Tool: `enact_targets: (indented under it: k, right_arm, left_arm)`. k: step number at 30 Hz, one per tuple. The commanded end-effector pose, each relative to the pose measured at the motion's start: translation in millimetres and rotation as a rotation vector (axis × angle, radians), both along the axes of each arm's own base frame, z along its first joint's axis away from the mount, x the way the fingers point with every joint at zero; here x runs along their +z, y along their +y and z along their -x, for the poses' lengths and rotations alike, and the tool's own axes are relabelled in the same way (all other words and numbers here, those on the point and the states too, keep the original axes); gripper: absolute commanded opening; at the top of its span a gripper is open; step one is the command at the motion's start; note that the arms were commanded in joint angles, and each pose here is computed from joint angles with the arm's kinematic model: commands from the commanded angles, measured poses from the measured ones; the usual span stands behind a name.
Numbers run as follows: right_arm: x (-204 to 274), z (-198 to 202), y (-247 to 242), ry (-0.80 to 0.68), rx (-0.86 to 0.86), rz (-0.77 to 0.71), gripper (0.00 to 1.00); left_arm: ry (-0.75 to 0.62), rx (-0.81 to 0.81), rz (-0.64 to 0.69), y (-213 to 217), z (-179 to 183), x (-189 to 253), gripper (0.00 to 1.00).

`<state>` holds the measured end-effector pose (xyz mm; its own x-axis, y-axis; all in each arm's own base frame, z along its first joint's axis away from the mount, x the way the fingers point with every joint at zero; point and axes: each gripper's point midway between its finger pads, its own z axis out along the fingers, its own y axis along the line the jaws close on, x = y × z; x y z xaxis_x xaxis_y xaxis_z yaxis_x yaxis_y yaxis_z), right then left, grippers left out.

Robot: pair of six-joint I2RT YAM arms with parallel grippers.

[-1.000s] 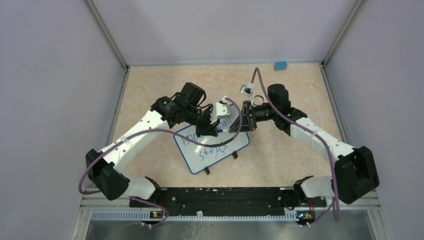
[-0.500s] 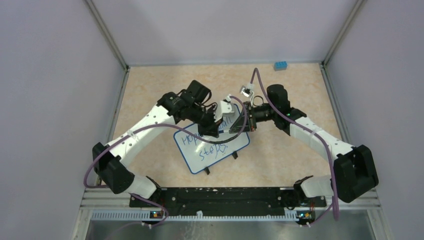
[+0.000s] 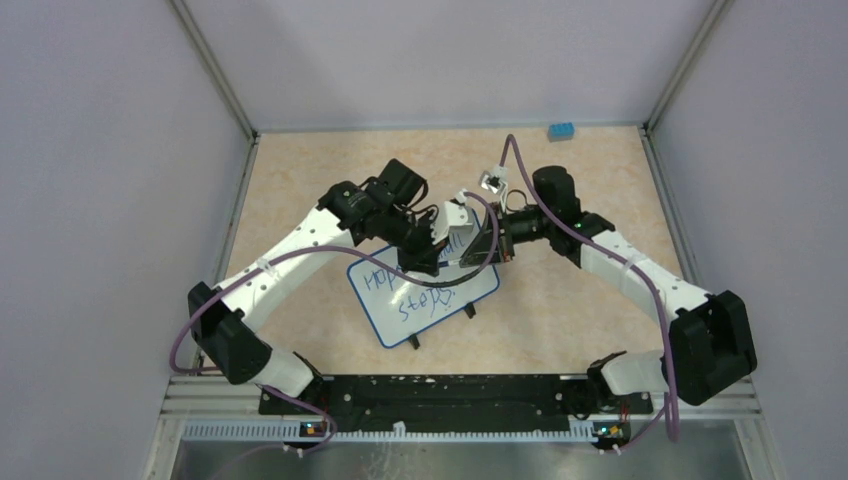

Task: Write a sentence on the whiteboard
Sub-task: Pass from the right arm to the left, then pass from the left arm to the right

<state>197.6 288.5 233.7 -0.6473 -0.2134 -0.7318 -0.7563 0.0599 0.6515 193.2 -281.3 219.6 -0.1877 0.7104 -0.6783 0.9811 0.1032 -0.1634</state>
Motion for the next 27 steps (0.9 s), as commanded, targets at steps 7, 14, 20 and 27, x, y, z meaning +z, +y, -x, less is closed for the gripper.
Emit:
enact_targets:
  k: [7, 14, 20, 27]
  right_arm:
    - [47.4, -8.9, -22.6, -0.168, -0.031, 0.015, 0.65]
    - [58.8, -4.5, -31.7, -0.216, -0.051, 0.076, 0.74]
    - [41.4, 10.2, -21.4, -0.22, 0.027, 0.187, 0.74]
    - [14.1, 34.9, -4.0, -0.162, 0.15, 0.27, 0.68]
  left_arm:
    - [-0.419, -0.136, 0.126, -3.9, -14.8, 40.2, 0.0]
    - [-0.722, -0.313, -0.008, 21.6, -14.7, 46.2, 0.0]
    - [-1.042, -0.609, -0.22, 35.4, -7.0, 42.4, 0.0]
    - [-1.166, -0.672, -0.262, 28.3, -7.0, 50.1, 0.0]
